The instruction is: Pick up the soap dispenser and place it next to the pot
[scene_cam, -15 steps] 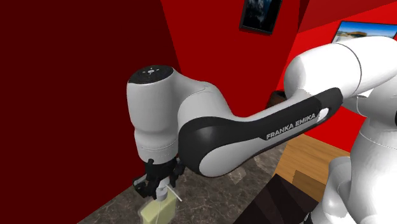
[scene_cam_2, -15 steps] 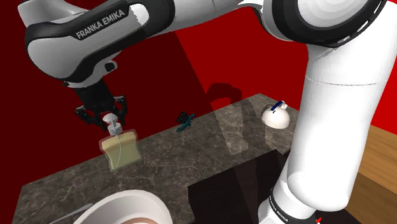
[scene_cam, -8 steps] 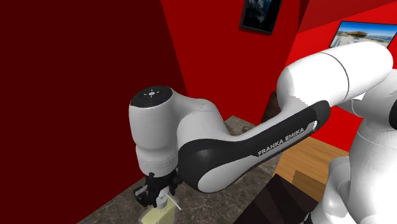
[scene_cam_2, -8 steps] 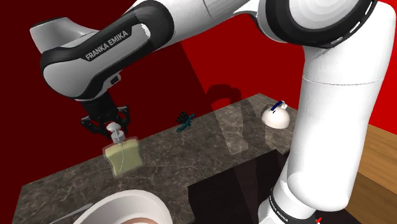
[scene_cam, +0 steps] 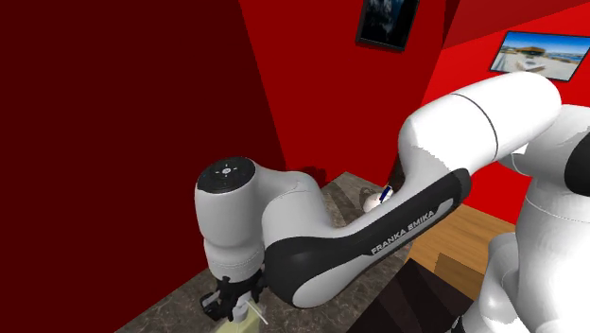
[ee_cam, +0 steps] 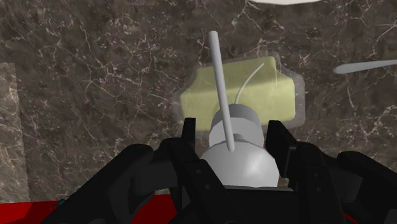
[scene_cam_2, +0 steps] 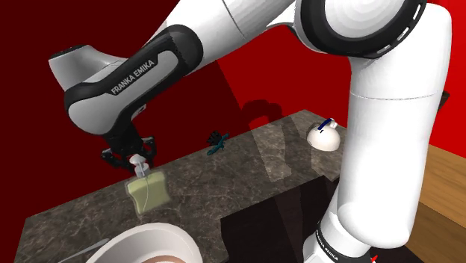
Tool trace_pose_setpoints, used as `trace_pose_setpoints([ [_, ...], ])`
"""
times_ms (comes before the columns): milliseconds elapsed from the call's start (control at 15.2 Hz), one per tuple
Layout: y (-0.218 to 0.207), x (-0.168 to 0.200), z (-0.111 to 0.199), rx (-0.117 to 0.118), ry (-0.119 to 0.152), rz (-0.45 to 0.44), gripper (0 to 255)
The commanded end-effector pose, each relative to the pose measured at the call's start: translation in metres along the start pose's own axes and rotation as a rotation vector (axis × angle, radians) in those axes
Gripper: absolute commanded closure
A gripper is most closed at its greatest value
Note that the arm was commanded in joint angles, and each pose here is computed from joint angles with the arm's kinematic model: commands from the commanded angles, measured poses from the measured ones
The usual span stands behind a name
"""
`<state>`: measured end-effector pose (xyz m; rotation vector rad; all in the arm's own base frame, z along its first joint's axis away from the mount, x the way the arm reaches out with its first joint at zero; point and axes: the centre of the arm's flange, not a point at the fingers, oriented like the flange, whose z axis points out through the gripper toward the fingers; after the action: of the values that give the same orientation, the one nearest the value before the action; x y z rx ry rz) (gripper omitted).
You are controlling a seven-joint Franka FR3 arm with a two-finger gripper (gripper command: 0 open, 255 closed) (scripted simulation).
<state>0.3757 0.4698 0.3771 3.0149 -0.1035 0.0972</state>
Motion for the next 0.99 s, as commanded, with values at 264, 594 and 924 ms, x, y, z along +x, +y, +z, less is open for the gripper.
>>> trace_pose_setpoints([
  [264,-0.004,-0.002,0.032,0.001,0.001,0.000,255],
  [594,-0.008,-0.004,0.059,0.001,0.001,0.000,255],
  [924,-0.011,-0.005,0.085,0.001,0.001,0.000,255],
])
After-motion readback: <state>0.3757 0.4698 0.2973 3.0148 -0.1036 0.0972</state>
